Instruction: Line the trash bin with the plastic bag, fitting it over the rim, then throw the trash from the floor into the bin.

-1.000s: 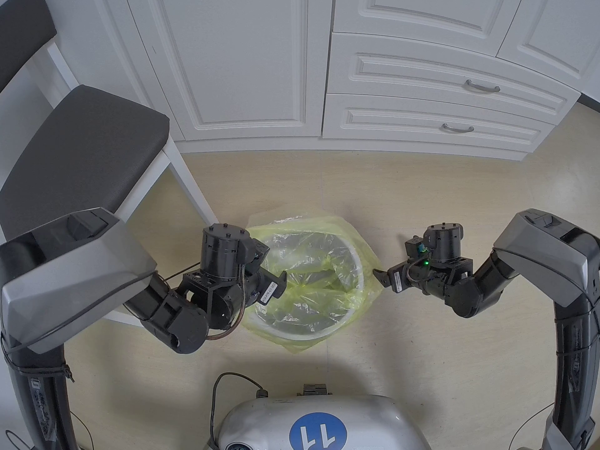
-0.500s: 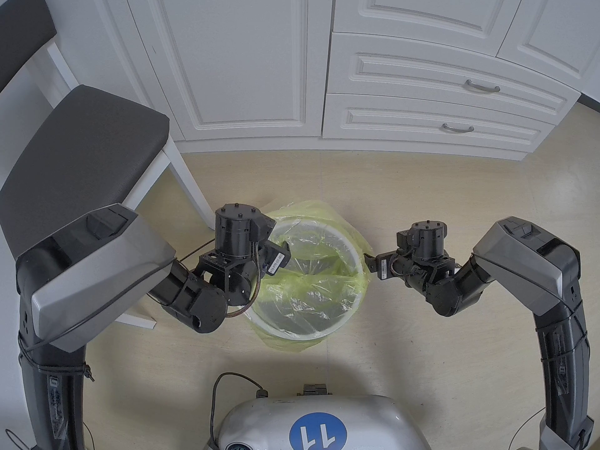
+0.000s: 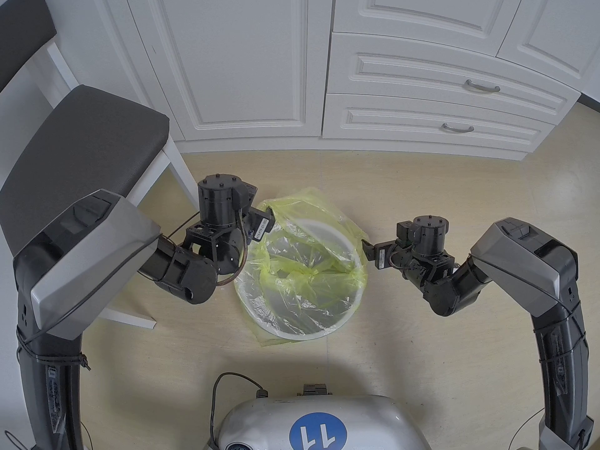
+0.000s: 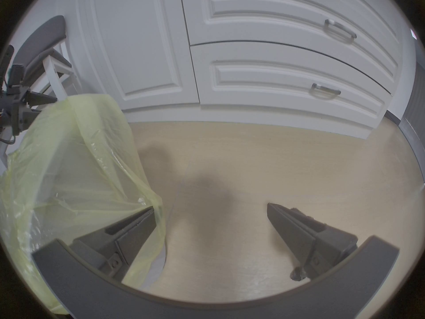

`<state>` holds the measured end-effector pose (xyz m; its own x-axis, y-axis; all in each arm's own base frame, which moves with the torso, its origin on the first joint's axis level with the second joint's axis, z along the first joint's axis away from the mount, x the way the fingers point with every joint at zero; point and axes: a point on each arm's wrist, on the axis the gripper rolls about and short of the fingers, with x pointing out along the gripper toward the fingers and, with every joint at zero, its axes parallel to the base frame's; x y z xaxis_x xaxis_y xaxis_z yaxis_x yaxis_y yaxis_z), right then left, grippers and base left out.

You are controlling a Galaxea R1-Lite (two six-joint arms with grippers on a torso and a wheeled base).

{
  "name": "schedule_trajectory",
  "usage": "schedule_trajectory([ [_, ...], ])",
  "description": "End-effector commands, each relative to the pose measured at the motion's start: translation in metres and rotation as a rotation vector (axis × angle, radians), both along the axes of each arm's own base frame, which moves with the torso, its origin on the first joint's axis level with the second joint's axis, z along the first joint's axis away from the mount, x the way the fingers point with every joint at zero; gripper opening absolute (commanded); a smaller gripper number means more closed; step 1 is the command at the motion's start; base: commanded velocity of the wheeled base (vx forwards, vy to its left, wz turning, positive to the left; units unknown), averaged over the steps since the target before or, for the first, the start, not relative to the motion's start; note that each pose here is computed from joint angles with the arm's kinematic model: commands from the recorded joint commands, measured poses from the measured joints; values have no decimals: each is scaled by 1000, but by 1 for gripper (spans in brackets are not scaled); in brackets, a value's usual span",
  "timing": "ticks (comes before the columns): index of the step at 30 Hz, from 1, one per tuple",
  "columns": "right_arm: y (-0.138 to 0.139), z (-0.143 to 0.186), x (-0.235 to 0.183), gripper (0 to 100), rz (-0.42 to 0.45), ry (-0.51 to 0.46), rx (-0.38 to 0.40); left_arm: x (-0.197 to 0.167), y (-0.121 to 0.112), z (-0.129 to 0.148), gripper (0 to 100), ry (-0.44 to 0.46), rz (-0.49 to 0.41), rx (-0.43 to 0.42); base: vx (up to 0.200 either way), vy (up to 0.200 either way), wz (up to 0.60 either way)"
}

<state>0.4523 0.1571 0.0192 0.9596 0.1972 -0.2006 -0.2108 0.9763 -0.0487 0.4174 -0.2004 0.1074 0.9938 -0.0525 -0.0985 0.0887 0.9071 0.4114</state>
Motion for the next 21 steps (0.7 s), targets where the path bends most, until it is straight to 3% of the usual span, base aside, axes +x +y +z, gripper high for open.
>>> schedule_trajectory([
  [1, 0, -2, 2, 100, 0, -9, 6, 11, 6, 2, 100, -19, 21, -21, 0, 0, 0],
  [9, -4, -14, 10, 100, -12, 4, 13, 2, -2, -2, 100, 10, -3, -77, 0, 0, 0],
  [13, -5, -17, 15, 100, -18, -4, 17, -15, -8, 9, 100, 23, -48, -106, 0, 0, 0],
  [16, -9, -20, 19, 100, -29, -4, 17, -30, -13, 21, 100, 35, -122, -162, 0, 0, 0],
  [17, -10, -23, 20, 100, -31, 2, 15, -41, -14, 27, 100, 56, -197, -207, 0, 0, 0],
  [18, -10, -23, 20, 100, -31, 2, 15, -41, -14, 27, 100, 56, -197, -207, 0, 0, 0],
  [19, -10, -24, 21, 100, -29, 8, 14, -55, -10, 32, 100, 86, -308, -236, 0, 0, 0],
  [21, -11, -27, 22, 100, -25, 13, 15, -69, -4, 36, 100, 108, -371, -242, 0, 0, 0],
])
